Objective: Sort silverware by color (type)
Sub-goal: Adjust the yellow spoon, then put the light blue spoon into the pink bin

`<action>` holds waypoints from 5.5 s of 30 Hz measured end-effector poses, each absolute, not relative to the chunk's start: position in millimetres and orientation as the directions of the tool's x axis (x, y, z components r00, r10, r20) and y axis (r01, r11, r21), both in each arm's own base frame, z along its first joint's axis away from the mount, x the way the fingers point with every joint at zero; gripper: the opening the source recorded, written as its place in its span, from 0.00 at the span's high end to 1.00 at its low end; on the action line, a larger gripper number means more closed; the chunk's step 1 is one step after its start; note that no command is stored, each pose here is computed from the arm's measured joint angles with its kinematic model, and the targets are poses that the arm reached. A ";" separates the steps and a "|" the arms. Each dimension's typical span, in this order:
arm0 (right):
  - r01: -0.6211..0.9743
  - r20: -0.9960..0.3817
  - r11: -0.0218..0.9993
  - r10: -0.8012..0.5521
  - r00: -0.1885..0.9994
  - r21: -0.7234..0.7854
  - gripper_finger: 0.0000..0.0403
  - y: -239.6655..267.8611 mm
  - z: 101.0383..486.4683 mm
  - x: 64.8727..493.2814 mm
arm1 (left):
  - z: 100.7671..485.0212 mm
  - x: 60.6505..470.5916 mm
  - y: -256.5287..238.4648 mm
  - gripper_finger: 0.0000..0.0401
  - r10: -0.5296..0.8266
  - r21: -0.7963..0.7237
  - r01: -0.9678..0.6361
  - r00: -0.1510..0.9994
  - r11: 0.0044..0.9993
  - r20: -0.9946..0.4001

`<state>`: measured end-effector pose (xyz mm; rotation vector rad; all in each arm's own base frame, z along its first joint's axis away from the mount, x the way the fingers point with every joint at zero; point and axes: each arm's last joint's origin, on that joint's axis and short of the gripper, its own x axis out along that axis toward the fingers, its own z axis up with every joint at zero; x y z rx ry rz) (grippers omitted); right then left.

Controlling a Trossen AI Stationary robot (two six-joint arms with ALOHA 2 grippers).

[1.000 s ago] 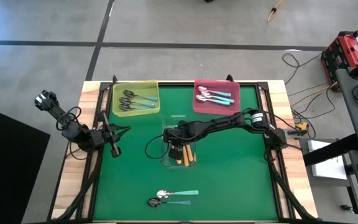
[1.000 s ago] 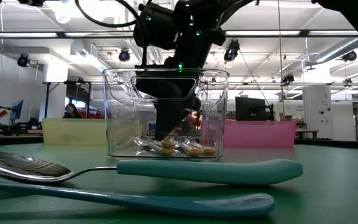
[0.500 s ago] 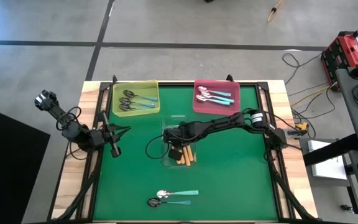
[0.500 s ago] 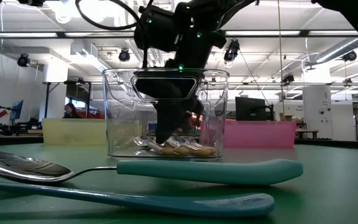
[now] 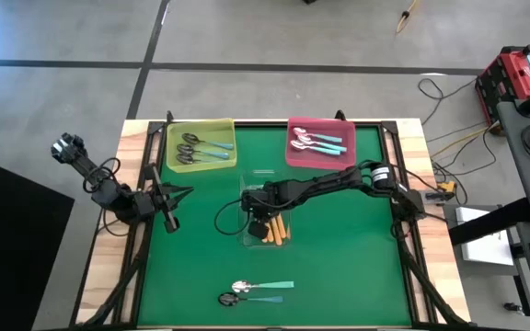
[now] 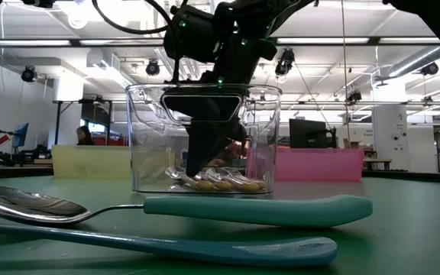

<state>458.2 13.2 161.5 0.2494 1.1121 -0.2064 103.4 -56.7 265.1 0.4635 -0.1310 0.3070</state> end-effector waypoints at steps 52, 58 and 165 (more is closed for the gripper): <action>0.171 -0.761 0.971 -0.235 0.605 -0.165 0.98 38.9 272.8 434.7 | 277.9 107.6 -60.1 1.00 0.269 0.365 -0.324 0.943 0.873 0.195; 0.141 -0.714 0.968 -0.248 0.655 -0.208 0.98 63.8 296.1 411.9 | 291.4 124.4 -74.6 1.00 0.259 0.363 -0.300 0.953 0.882 0.158; -0.067 -0.656 0.994 -0.005 0.755 -0.085 0.88 253.9 144.5 409.6 | 244.7 224.0 -252.6 1.00 0.048 0.238 -0.034 0.997 0.971 -0.054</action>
